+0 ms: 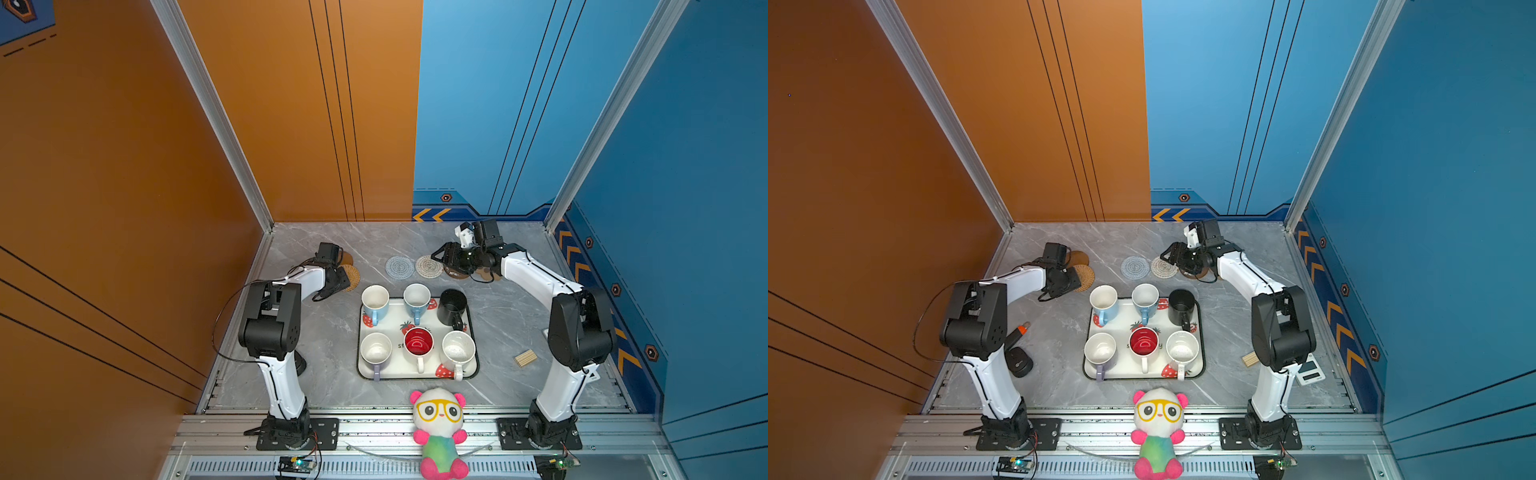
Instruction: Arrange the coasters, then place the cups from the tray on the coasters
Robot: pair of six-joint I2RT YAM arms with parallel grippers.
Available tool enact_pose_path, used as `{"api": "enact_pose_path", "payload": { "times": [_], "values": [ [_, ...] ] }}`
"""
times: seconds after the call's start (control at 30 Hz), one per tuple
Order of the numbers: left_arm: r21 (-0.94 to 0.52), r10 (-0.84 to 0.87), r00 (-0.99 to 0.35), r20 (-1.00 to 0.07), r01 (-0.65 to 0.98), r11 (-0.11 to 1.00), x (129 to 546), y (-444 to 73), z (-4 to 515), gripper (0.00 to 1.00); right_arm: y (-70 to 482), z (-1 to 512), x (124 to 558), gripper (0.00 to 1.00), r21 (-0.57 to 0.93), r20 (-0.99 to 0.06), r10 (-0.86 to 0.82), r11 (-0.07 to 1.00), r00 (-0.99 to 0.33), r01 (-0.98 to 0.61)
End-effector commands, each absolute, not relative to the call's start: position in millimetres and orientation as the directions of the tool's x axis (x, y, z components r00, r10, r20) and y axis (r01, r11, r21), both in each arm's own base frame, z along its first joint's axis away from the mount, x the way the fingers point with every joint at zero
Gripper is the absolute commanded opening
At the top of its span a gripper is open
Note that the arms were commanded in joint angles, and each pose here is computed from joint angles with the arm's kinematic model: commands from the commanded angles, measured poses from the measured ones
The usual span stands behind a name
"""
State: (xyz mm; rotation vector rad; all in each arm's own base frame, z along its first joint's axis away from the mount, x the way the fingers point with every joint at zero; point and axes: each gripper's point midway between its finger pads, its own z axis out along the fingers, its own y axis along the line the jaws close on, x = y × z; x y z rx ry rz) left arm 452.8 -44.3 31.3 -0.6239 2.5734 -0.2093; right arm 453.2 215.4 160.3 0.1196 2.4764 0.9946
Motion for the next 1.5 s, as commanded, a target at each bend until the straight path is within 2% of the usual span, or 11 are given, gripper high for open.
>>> {"api": "enact_pose_path", "payload": {
  "times": [0.0, 0.27, 0.67, 1.13, 1.33, 1.47],
  "values": [
    [-0.273, -0.488, -0.778, -0.396, -0.408, 0.871, 455, -41, 18, 0.49, 208, 173, 458, 0.68, 0.672, -0.417, 0.270, 0.735, -0.868, -0.094],
    [-0.297, -0.478, -0.791, -0.381, -0.385, 0.874, 458, -52, 12, 0.47, 206, 172, 458, 0.69, 0.669, -0.417, 0.275, 0.738, -0.866, -0.088],
    [-0.361, -0.461, -0.806, -0.371, -0.332, 0.872, 470, -89, 21, 0.39, 205, 170, 456, 0.69, 0.668, -0.416, 0.273, 0.739, -0.868, -0.087],
    [-0.440, -0.467, -0.800, -0.376, -0.289, 0.850, 510, -128, 32, 0.37, 195, 173, 453, 0.69, 0.666, -0.420, 0.286, 0.742, -0.861, -0.079],
    [-0.438, -0.455, -0.807, -0.377, -0.277, 0.855, 517, -136, 35, 0.37, 191, 176, 451, 0.69, 0.668, -0.422, 0.292, 0.740, -0.858, -0.077],
    [-0.388, -0.446, -0.808, -0.385, -0.297, 0.873, 516, -131, 39, 0.38, 186, 180, 449, 0.69, 0.665, -0.432, 0.300, 0.743, -0.851, -0.076]
  ]
}}
